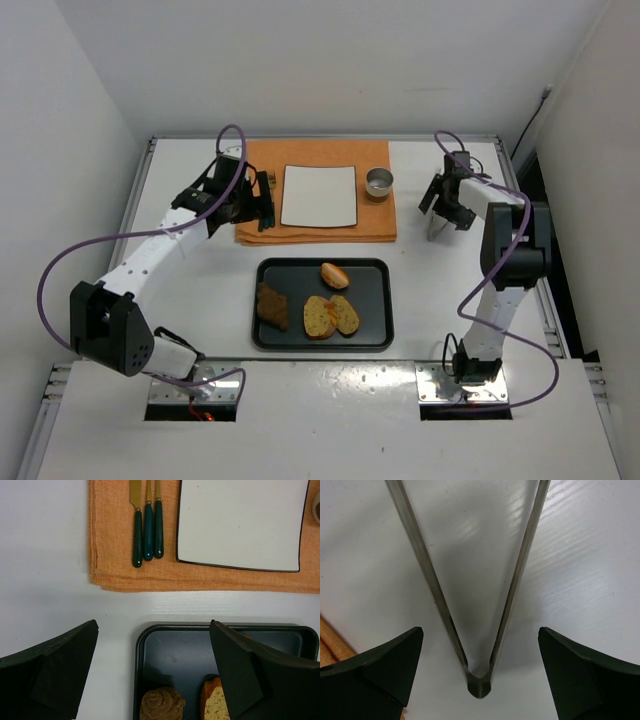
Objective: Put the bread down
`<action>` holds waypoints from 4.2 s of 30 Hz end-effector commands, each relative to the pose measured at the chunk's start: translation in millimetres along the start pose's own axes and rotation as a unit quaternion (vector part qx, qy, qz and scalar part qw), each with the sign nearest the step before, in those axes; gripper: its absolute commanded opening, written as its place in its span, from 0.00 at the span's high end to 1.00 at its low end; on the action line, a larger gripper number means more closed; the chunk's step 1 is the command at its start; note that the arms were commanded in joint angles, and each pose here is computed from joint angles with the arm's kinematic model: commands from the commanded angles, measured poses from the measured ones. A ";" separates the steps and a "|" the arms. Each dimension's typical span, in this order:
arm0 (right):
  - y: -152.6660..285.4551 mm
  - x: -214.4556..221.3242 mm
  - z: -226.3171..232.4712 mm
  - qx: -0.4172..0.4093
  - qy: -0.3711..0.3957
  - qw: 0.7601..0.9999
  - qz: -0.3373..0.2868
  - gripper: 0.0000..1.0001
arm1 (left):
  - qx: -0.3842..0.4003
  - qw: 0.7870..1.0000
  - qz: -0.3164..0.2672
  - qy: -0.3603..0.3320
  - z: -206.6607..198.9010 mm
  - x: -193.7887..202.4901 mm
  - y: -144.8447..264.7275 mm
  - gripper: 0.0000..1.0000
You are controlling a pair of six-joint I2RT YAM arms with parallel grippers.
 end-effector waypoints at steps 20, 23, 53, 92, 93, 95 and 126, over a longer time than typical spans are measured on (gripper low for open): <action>-17.9 -54.4 10.9 0.018 -0.048 0.995 -0.086 0.62 | 0.010 1.000 -0.027 -0.004 -3.8 -16.4 11.8 0.01; 20.0 -64.3 10.5 0.002 -0.054 0.991 -0.119 0.65 | 0.012 0.999 -0.031 0.001 -4.3 -17.9 14.7 0.01; 267.6 177.2 -5.5 -0.410 0.166 0.895 0.057 0.56 | 0.049 0.998 -0.049 0.007 -19.7 -29.8 34.4 0.01; 251.6 200.8 82.9 -0.318 0.392 0.861 0.063 0.68 | -0.029 0.999 -0.024 0.020 5.0 -24.9 15.3 0.01; 255.4 199.6 82.0 -0.316 0.388 0.863 0.067 0.70 | -0.029 0.999 -0.024 0.020 5.0 -24.9 15.3 0.01; 271.3 189.1 91.8 -0.329 0.382 0.862 0.046 0.73 | -0.029 0.999 -0.024 0.020 5.0 -24.9 15.3 0.01; 168.5 90.0 281.1 -0.247 0.286 0.920 -0.106 0.57 | -0.043 0.993 -0.055 0.091 34.5 -33.1 30.1 0.01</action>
Point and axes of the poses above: each gripper's point midway between its finger pads, its own y axis back along the fingers, its own z axis along the line the jaws close on, x = y × z, the point moved 4 cm from there along y, back along the fingers
